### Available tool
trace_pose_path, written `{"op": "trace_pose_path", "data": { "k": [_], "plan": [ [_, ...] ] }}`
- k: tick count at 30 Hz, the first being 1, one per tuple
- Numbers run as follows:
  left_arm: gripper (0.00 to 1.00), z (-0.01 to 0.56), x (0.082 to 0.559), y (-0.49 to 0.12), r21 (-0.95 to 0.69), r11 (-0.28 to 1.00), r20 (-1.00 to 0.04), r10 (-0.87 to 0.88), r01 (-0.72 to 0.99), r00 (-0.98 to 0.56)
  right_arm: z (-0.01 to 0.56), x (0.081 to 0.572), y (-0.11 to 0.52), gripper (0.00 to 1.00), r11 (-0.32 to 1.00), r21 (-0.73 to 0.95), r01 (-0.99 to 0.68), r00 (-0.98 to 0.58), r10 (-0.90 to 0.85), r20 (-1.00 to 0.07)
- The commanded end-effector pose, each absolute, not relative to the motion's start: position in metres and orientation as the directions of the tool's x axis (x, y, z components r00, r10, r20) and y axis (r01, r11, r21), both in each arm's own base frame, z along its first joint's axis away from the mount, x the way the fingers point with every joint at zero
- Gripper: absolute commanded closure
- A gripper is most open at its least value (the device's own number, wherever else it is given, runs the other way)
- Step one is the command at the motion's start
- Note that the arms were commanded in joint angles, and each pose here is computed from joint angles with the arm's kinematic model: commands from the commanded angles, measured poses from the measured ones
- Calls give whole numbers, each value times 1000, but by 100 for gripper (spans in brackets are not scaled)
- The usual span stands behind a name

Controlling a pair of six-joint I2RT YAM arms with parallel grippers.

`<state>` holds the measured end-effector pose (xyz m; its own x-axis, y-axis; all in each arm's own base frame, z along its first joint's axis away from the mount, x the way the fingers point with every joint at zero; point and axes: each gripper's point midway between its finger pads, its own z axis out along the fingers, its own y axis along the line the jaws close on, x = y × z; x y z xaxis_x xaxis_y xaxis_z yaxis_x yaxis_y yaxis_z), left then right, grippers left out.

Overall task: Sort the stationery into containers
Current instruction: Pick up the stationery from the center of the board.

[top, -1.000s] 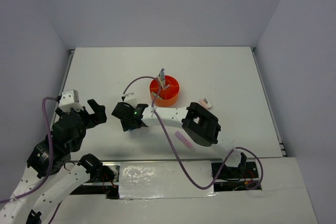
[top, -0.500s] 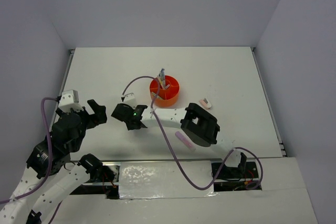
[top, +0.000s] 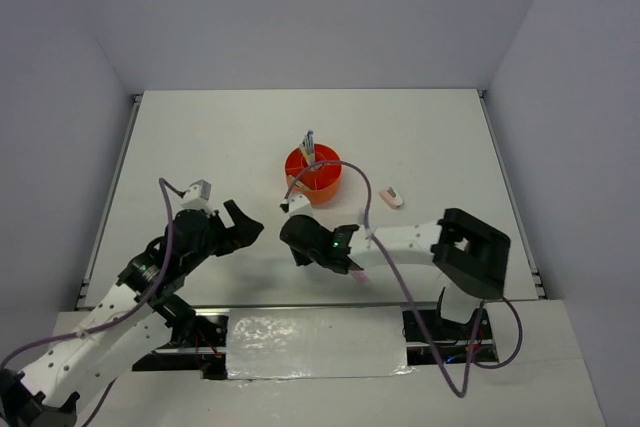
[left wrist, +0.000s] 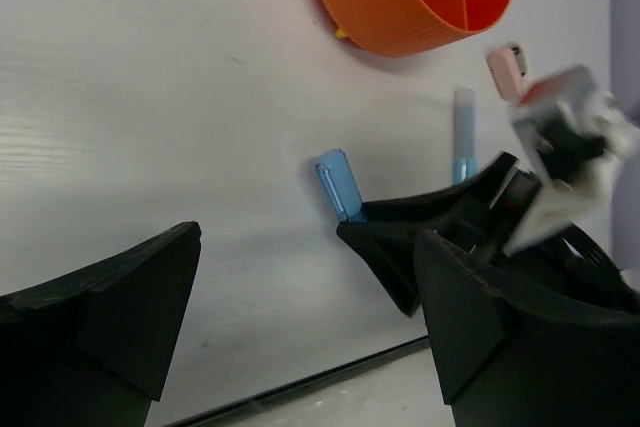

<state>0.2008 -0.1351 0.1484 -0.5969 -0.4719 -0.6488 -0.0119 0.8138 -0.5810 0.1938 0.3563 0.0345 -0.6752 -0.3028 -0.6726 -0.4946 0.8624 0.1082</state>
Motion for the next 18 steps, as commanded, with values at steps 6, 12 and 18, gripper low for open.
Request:
{"op": "trace_pose_path", "data": {
  "k": [6,12,18],
  "plan": [
    [2,196,224,-211,-824,549,-492,-570,141,-658,137,185,360,100,779,214,-589,-467,-112,-877],
    [9,192,222,-229,-870,472,-422,-563,143,-710,159,178,357,100,798,150,-584,-402,-124,-907],
    [38,187,216,-237,-888,433,-394,-542,155,-742,174,180,359,100,804,144,-576,-372,-102,-923]
  ]
}}
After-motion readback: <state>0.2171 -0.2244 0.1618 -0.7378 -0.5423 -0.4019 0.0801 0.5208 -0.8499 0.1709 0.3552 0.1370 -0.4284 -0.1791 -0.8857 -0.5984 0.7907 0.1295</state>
